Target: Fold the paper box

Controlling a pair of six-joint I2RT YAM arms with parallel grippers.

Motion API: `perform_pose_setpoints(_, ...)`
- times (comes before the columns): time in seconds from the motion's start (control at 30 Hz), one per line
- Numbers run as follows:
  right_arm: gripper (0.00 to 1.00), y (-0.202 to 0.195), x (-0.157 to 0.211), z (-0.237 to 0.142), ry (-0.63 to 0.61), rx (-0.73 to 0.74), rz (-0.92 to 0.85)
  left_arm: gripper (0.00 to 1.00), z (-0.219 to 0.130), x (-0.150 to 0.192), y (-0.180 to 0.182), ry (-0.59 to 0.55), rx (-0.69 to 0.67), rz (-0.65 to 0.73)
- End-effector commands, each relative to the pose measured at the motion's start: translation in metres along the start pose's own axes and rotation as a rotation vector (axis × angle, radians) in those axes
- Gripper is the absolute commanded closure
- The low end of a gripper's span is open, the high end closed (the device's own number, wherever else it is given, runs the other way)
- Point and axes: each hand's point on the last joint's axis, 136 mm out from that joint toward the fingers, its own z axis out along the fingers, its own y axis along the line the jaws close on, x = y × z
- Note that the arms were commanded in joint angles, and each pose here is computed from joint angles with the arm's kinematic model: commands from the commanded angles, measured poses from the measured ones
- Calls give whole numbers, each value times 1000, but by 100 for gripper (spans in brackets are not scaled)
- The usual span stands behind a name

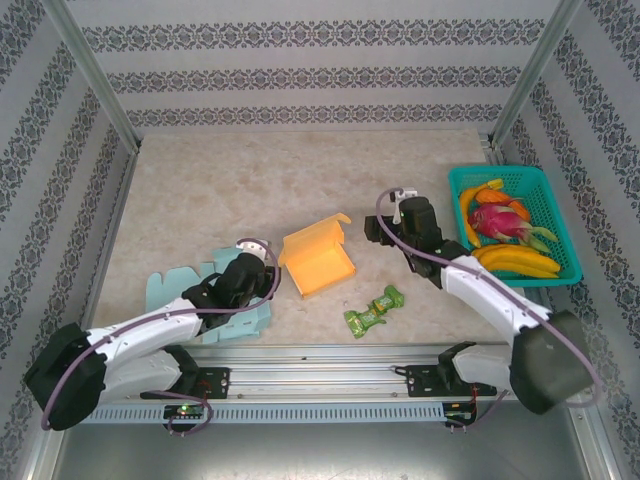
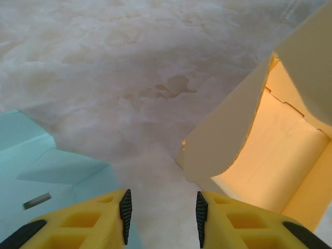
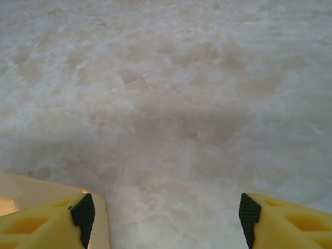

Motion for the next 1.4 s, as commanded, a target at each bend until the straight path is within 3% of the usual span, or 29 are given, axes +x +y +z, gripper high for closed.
perform_pose_setpoints(0.0,25,11,-18,16,-21,-90,44,60,3,-13,-22,-47,122,-26)
perform_pose_setpoints(0.2,28,11,-10,46,40,-108,54,61,1,-14,-27,-63,154,-19)
perform_pose_setpoints(0.37,30,22,-1,60,84,-167,106,71,9,-19,-27,-64,128,5)
perform_pose_setpoints(0.57,32,38,7,62,112,-218,125,86,22,-26,-29,-57,96,22)
perform_pose_setpoints(0.93,34,57,23,40,106,-250,120,95,36,-74,-37,-128,29,102)
perform_pose_setpoints(1.13,34,46,30,29,72,-193,79,96,53,-73,-40,-168,27,215)
perform_pose_setpoints(1.37,33,28,21,4,-1,-117,84,96,69,-73,-42,-241,6,450)
